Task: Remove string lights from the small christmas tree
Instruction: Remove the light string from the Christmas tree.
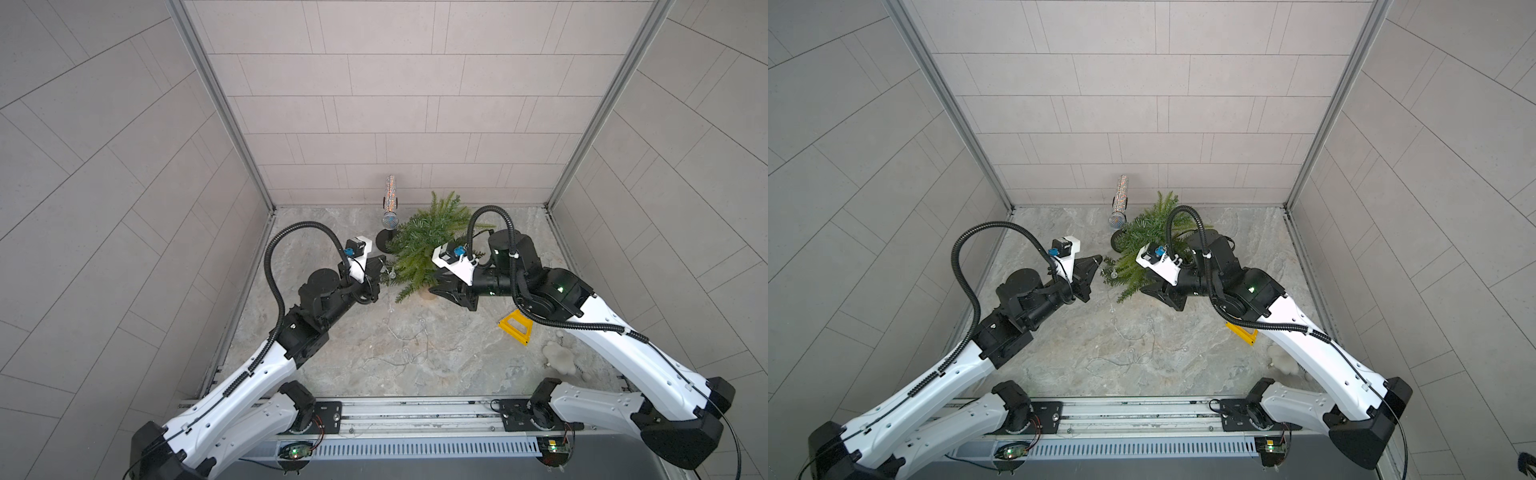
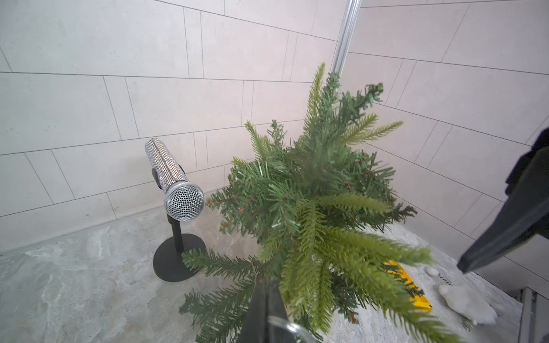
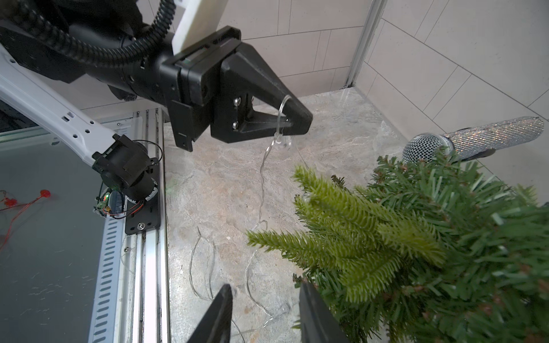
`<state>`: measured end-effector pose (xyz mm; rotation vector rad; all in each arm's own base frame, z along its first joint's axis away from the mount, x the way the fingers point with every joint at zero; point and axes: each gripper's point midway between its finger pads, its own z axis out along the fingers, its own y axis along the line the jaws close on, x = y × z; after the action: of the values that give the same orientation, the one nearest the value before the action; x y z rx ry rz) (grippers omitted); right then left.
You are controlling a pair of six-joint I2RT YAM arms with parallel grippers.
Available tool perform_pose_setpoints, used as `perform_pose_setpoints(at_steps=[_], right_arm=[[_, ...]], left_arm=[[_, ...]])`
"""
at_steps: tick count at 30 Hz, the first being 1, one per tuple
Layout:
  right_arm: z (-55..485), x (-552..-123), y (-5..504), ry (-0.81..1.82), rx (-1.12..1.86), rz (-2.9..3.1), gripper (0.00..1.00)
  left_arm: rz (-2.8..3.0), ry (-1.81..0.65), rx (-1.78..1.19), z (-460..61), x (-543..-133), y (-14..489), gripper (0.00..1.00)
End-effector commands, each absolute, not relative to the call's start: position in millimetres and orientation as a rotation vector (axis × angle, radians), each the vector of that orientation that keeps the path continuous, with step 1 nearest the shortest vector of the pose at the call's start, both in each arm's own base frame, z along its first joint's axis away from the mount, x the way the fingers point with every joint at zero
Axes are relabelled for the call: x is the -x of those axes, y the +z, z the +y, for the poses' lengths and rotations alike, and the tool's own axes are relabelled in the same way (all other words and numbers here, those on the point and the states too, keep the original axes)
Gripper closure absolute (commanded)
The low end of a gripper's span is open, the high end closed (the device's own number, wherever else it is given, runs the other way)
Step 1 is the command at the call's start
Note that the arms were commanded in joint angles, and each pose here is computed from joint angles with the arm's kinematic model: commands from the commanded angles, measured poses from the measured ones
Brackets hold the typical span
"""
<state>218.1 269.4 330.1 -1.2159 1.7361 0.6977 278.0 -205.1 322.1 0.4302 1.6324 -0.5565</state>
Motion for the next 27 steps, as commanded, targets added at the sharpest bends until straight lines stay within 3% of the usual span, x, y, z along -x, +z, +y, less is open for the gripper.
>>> perform_pose_setpoints(at_steps=[1,15,27], right_arm=[[267.9,-219.2,348.9,0.704,1.176,1.690,0.60],[269.4,-216.8,376.5,0.734,1.150,1.617,0.61],[268.6,-214.9,376.9,0.733,1.155,1.607,0.61]], left_arm=[[1.658,-0.486,-0.394,-195.2,-287.9,328.5,1.00],[1.712,-0.497,-0.334,-181.4,-346.3,350.9,1.00],[1.755,-0.545,-0.410,-169.3,-355.5,365.8,1.00]])
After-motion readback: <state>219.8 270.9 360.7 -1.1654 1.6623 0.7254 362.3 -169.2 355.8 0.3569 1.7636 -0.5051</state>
